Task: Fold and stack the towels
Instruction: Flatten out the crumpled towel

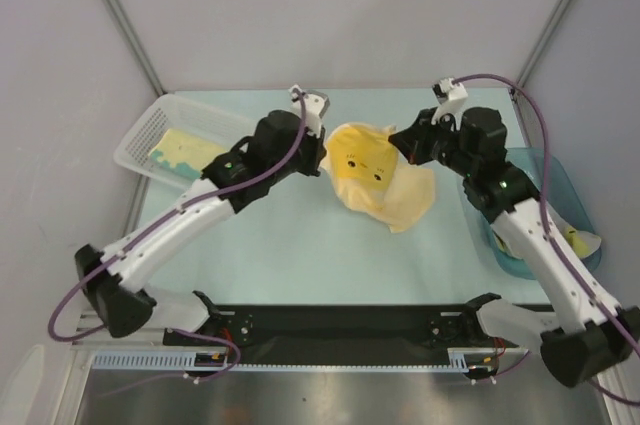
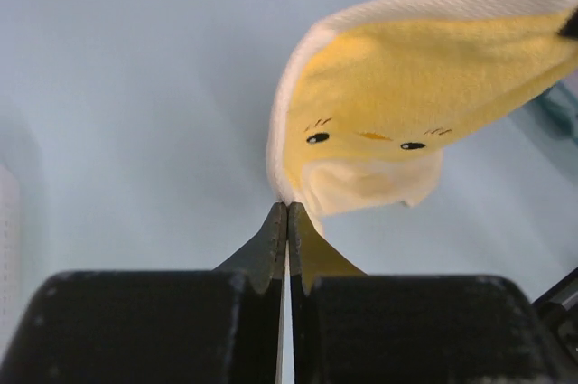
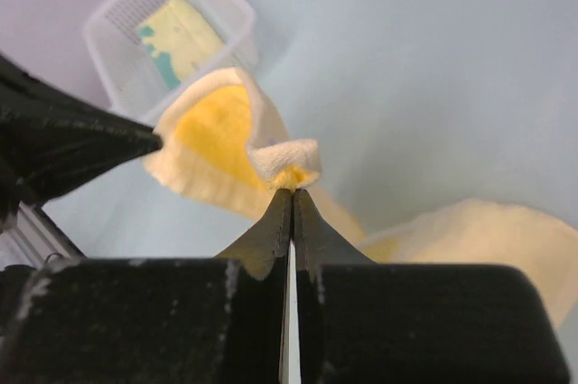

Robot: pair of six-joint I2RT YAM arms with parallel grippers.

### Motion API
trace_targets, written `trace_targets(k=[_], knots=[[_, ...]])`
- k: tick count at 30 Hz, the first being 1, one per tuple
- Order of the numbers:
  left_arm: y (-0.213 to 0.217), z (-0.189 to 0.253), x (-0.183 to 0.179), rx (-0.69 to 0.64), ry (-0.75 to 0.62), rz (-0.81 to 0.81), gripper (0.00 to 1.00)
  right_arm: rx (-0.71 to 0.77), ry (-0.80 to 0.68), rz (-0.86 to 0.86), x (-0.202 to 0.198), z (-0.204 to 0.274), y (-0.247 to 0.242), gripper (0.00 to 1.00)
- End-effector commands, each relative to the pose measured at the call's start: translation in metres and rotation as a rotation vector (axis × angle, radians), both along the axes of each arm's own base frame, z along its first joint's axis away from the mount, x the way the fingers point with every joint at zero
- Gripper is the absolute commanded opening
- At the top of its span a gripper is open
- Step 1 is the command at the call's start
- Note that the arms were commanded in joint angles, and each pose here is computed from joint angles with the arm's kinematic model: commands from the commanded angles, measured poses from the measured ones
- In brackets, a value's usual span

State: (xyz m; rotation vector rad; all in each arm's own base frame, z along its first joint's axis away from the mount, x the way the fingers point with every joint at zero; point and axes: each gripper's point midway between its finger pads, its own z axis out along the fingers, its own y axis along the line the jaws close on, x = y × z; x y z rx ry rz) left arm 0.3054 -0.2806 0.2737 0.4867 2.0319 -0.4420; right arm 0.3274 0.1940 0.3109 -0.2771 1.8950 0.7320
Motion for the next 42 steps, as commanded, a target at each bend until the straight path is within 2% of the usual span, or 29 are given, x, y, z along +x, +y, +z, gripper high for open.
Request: trace_targets(k=[1, 7, 11, 16, 19, 23, 24, 26, 27, 30, 32, 33, 35, 36, 37, 38, 41, 42], knots=[[0.024, 0.057, -0.024, -0.008, -0.105, -0.051, 0.00, 0.041, -0.200, -0.077, -0.026, 0.061, -0.017, 0.00], [0.025, 0.122, -0.091, -0.257, -0.150, -0.241, 0.00, 0.147, -0.322, 0.088, -0.106, 0.108, -0.014, 0.00], [0.030, 0.153, -0.113, -0.343, -0.195, -0.301, 0.00, 0.248, -0.426, 0.115, -0.140, 0.144, -0.021, 0.00], [0.030, 0.184, -0.128, -0.410, -0.222, -0.351, 0.00, 0.329, -0.516, 0.124, -0.157, 0.175, -0.028, 0.00], [0.029, 0.191, -0.119, -0.378, -0.233, -0.329, 0.00, 0.327, -0.505, 0.084, -0.144, 0.177, -0.028, 0.00], [0.031, 0.170, -0.073, -0.214, -0.238, -0.176, 0.00, 0.242, -0.460, -0.120, -0.093, 0.155, -0.042, 0.00], [0.023, 0.152, -0.054, -0.151, -0.211, -0.151, 0.00, 0.188, -0.437, -0.183, -0.070, 0.140, -0.044, 0.00], [0.019, 0.139, -0.033, -0.111, -0.192, -0.128, 0.00, 0.136, -0.399, -0.218, -0.044, 0.118, -0.040, 0.00], [0.018, 0.118, -0.007, -0.076, -0.151, -0.093, 0.00, 0.097, -0.353, -0.224, -0.022, 0.096, -0.036, 0.00], [0.021, 0.103, 0.042, -0.071, -0.160, -0.048, 0.00, 0.106, -0.334, -0.220, 0.019, 0.070, -0.036, 0.00], [0.006, 0.093, 0.078, -0.077, -0.184, -0.071, 0.00, 0.121, -0.305, -0.232, 0.058, 0.047, -0.038, 0.00], [0.005, 0.071, 0.106, -0.047, -0.168, -0.058, 0.00, 0.121, -0.286, -0.239, 0.086, 0.029, -0.044, 0.00], [-0.001, 0.081, 0.138, -0.027, -0.272, -0.064, 0.00, 0.128, -0.270, -0.232, 0.114, 0.016, -0.047, 0.00], [-0.003, 0.074, 0.153, -0.018, -0.279, -0.067, 0.00, 0.143, -0.282, -0.191, 0.124, 0.014, -0.042, 0.00], [-0.011, 0.044, 0.175, 0.008, -0.242, -0.074, 0.00, 0.133, -0.226, -0.187, 0.146, -0.017, -0.045, 0.00], [-0.009, 0.055, 0.192, -0.003, -0.268, -0.064, 0.00, 0.146, -0.231, -0.164, 0.153, -0.018, -0.043, 0.00], [-0.016, 0.033, 0.227, 0.020, -0.250, -0.069, 0.00, 0.152, -0.212, -0.112, 0.177, -0.050, -0.039, 0.00], [-0.014, 0.034, 0.236, 0.017, -0.268, -0.068, 0.00, 0.159, -0.234, -0.104, 0.183, -0.047, -0.039, 0.00]])
